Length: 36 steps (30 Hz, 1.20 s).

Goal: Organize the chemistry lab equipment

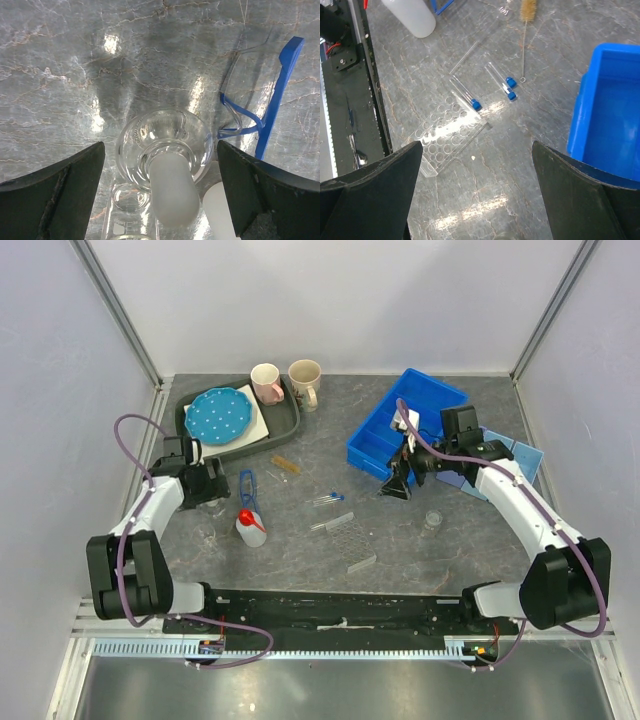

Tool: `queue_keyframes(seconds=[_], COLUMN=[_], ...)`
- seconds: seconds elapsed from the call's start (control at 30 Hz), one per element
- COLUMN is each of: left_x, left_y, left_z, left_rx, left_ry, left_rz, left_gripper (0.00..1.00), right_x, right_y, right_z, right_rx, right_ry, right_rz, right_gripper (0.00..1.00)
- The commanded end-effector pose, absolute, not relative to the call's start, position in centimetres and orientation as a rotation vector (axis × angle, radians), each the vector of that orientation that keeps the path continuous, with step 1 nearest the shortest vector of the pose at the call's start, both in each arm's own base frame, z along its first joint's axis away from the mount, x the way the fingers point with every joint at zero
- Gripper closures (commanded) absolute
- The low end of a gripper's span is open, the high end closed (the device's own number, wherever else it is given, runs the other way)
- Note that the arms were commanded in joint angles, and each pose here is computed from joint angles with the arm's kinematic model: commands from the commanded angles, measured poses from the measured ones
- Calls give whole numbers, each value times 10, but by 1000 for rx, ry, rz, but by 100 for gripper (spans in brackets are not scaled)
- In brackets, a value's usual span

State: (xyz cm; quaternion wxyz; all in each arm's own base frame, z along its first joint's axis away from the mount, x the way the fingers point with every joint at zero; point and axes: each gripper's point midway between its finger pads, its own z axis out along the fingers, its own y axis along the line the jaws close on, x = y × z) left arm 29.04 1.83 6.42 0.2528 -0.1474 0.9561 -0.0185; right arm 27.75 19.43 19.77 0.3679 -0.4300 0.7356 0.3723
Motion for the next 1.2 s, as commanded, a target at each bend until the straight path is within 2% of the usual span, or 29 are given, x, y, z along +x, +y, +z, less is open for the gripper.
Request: queue_keyframes(seconds=[0.0,0.4,0.7,0.83,0.93,1.17], left_x=[301,298,302,306,311,321], left_y=[8,15,12,9,4,-13], left_z=[62,45,43,51,65,94], left_rx=[-368,-419,-414,-399,-386,-359], left_ry=[2608,2695,2719,2695,2652,2578], left_rz=[-142,-88,-115,-142,-178,-320], left_gripper=[0,3,32,49,56,62], right_x=[270,268,264,265,267,269], right_y=[202,204,202,203,203,206], right_z=[194,192,194,195,196,194], right_rx=[-1165,-1168,-1167,-1167,-1169,-1191], right_ry=[1830,1817,1811,1808,1811,1821], right_rz=[986,999,996,994,990,987], right_gripper=[2,2,2,2,2,2])
